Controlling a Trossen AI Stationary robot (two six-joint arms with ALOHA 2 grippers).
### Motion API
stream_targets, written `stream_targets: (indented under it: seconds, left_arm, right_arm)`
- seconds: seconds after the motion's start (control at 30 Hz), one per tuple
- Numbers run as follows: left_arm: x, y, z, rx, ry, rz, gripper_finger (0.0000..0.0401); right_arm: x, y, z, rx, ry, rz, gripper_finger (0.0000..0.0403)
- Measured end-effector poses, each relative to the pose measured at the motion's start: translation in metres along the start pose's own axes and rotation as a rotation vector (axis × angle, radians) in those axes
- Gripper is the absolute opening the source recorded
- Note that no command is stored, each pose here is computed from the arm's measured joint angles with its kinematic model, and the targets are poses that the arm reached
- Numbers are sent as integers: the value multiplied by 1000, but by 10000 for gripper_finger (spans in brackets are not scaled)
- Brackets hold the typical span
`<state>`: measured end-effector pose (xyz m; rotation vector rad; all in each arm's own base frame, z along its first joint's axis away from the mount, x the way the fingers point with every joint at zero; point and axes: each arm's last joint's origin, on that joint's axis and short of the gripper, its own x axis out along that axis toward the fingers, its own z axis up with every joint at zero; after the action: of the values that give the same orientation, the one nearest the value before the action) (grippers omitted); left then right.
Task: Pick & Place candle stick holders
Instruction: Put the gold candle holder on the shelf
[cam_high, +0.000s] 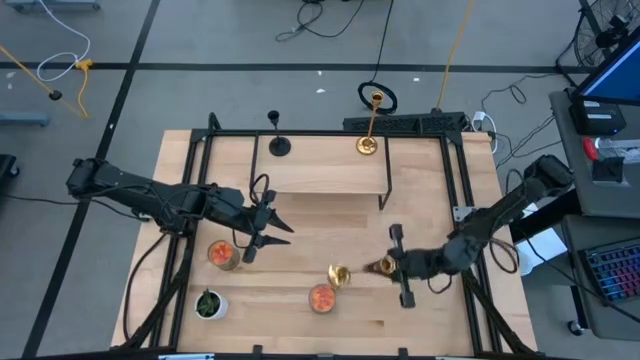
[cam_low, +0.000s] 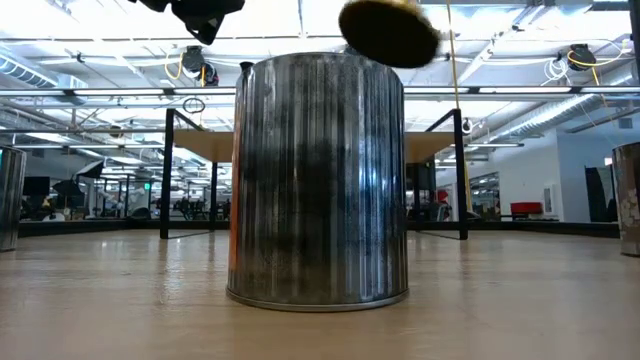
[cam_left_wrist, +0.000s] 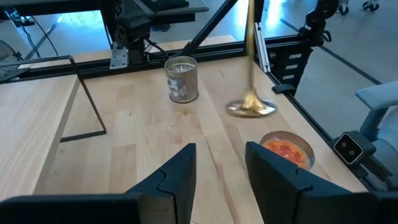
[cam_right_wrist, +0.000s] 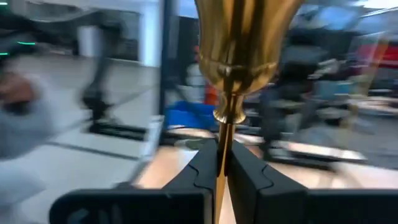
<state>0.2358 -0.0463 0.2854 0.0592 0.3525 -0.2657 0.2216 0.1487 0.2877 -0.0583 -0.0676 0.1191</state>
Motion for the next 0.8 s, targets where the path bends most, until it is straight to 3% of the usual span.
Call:
stream_targets:
  seconds: [0.17, 0.33, 0.57, 0.8]
  left_arm:
    - [0, 0, 1, 1, -9, 1, 145]
    - [0, 0, 3, 2, -29, 7, 145]
    - [-5, 4, 7, 59, -55, 179, 145]
    - [-14, 4, 7, 60, -37, 232, 145]
  right_arm:
    - [13, -25, 40, -112, -53, -271, 12]
    - [31, -65, 71, -123, -73, -488, 12]
    - [64, -130, 72, -194, 51, -707, 12]
    - [86, -185, 59, -250, 116, -796, 12]
